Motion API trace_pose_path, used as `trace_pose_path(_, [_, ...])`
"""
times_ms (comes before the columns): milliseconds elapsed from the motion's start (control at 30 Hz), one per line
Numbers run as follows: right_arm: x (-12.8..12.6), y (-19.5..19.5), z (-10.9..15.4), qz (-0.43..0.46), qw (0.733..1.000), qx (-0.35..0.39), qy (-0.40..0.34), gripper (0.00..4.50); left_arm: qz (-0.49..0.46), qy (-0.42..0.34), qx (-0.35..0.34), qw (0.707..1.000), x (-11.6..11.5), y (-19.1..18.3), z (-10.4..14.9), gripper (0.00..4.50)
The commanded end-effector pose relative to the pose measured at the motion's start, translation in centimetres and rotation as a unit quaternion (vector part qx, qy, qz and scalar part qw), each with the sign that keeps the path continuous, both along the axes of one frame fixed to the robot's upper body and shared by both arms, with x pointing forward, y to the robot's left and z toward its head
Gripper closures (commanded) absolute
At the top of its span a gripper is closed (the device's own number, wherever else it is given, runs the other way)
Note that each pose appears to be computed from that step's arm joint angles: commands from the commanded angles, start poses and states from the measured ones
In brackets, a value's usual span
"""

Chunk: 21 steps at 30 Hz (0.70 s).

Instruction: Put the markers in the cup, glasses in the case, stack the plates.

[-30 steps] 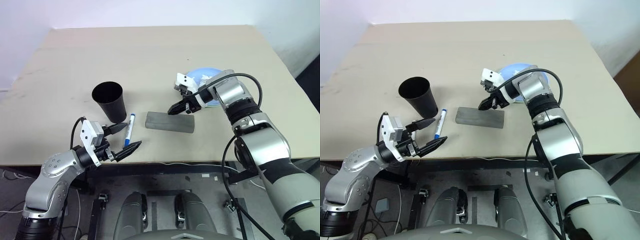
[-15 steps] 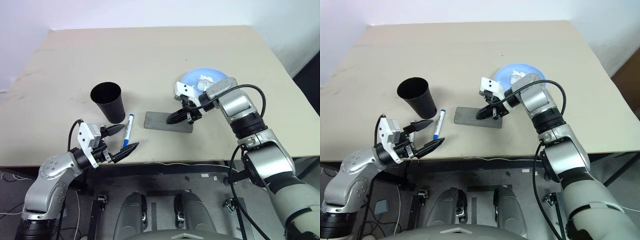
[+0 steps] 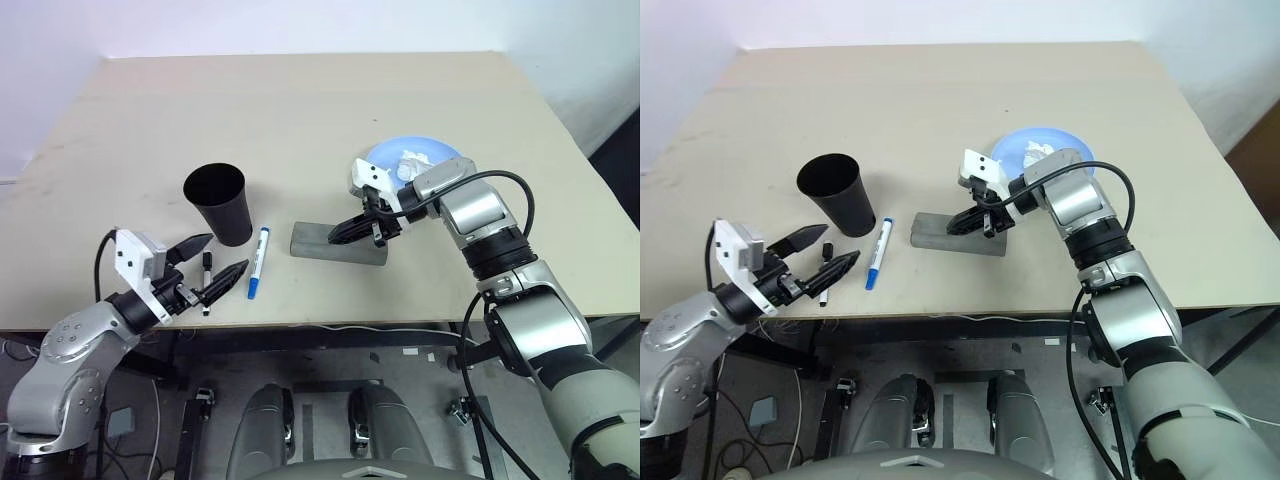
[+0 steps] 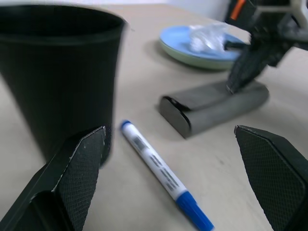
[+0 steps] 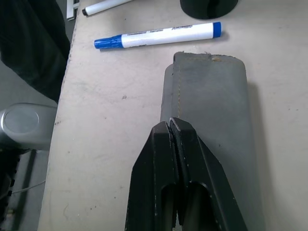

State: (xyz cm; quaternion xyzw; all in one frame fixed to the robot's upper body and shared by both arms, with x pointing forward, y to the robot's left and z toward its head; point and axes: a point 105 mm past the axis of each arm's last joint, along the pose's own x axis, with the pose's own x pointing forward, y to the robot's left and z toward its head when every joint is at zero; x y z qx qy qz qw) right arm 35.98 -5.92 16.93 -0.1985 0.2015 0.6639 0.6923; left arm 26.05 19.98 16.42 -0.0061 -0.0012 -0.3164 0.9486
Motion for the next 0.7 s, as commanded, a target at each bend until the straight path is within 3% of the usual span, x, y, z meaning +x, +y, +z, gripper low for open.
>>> trace_pose_path(33, [-0.2,0.3,1.6,0.006,0.999,0.027,-0.019,4.44,0.025,0.038,-0.012,0.999,-0.8,0.8,0.9,0.0])
trace_pose_path(167, [-0.1,0.4,1.9,0.004,0.999,0.032,-0.025,4.44,0.05,0.091,-0.008,0.995,-1.5,1.4,0.5,0.0])
trace_pose_path(300, [0.0,0.5,2.2,0.005,0.999,0.036,-0.029,4.44,0.082,0.13,0.042,0.987,-1.8,1.6,-0.1,0.0])
trace_pose_path(567, [0.3,0.6,3.2,0.003,0.998,0.045,-0.043,4.44,0.166,0.205,0.137,0.955,-0.8,2.8,-1.9,0.0])
trace_pose_path(700, [0.6,0.4,3.4,-0.004,0.998,0.046,-0.047,4.44,0.186,0.229,0.122,0.948,0.4,2.3,-2.0,0.0])
